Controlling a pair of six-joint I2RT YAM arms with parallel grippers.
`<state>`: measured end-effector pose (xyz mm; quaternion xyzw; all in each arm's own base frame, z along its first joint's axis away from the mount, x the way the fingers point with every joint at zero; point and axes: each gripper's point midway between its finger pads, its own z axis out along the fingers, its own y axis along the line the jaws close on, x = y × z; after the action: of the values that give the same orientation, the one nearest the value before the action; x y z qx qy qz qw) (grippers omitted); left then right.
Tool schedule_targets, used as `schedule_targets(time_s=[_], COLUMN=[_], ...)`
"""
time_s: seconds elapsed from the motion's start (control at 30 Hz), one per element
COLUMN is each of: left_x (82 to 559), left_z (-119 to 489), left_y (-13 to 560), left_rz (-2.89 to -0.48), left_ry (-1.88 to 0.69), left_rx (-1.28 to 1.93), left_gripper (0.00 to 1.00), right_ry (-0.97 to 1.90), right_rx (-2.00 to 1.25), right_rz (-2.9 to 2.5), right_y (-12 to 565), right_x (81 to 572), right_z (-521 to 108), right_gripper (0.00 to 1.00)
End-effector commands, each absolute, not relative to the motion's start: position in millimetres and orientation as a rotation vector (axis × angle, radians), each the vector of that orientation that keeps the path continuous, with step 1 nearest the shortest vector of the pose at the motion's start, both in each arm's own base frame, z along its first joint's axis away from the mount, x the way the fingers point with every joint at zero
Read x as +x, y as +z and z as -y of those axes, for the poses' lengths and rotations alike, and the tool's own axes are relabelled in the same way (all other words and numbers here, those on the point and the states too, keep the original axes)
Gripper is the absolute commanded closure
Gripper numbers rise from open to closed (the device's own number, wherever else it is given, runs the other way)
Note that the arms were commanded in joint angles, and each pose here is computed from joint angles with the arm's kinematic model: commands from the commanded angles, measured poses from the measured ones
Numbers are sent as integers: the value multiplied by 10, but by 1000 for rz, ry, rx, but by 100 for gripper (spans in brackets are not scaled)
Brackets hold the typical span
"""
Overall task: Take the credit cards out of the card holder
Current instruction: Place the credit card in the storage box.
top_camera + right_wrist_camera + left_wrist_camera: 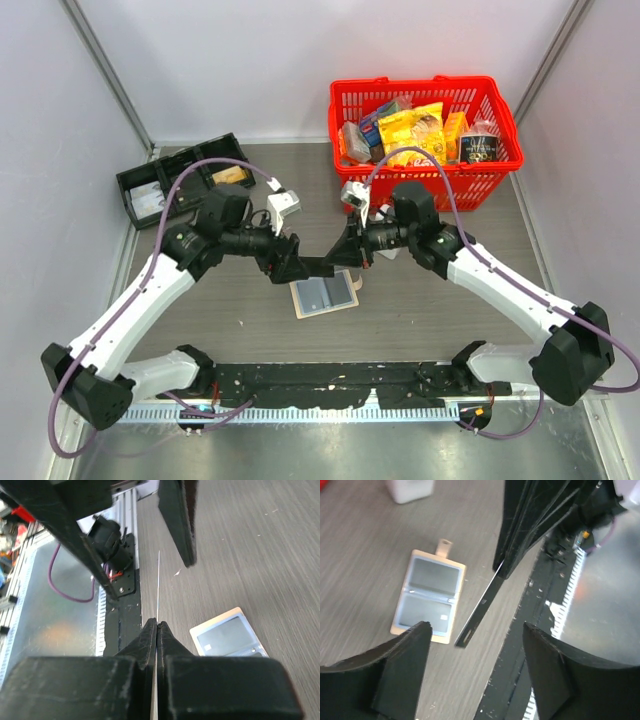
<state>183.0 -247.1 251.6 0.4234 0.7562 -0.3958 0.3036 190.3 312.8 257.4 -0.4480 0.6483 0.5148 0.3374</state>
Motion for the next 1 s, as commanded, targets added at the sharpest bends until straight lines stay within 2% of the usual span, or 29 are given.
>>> schedule_targets(time_s=[0.0,0.17,0.43,0.73,0.97], left_x=[2240,2494,2546,2512,2544], left_z=[2328,2119,2122,2335,2393], left_y=[2774,2895,2901,3171,3212], left_rz=[-1964,-1896,-1652,-1472,-1433], left_ry=[-857,-800,-1144,-1399,-1447], left_rx=[740,338,-153,-215,-270], left_gripper=[15,11,8,12,25], right_ry=[1369,1377,1617,1787,1828], right_rx=[-867,-490,-117,3,72], right_rz=[-1601,-1630,-1440,-1428,-1410], right_y=[2980,2967,3242,3131,3127], right_x=[2164,2467,2561,2518,2492], right_z=[-3123,-3011,-2923,-3105,-3143], right_gripper=[99,99,99,99,99])
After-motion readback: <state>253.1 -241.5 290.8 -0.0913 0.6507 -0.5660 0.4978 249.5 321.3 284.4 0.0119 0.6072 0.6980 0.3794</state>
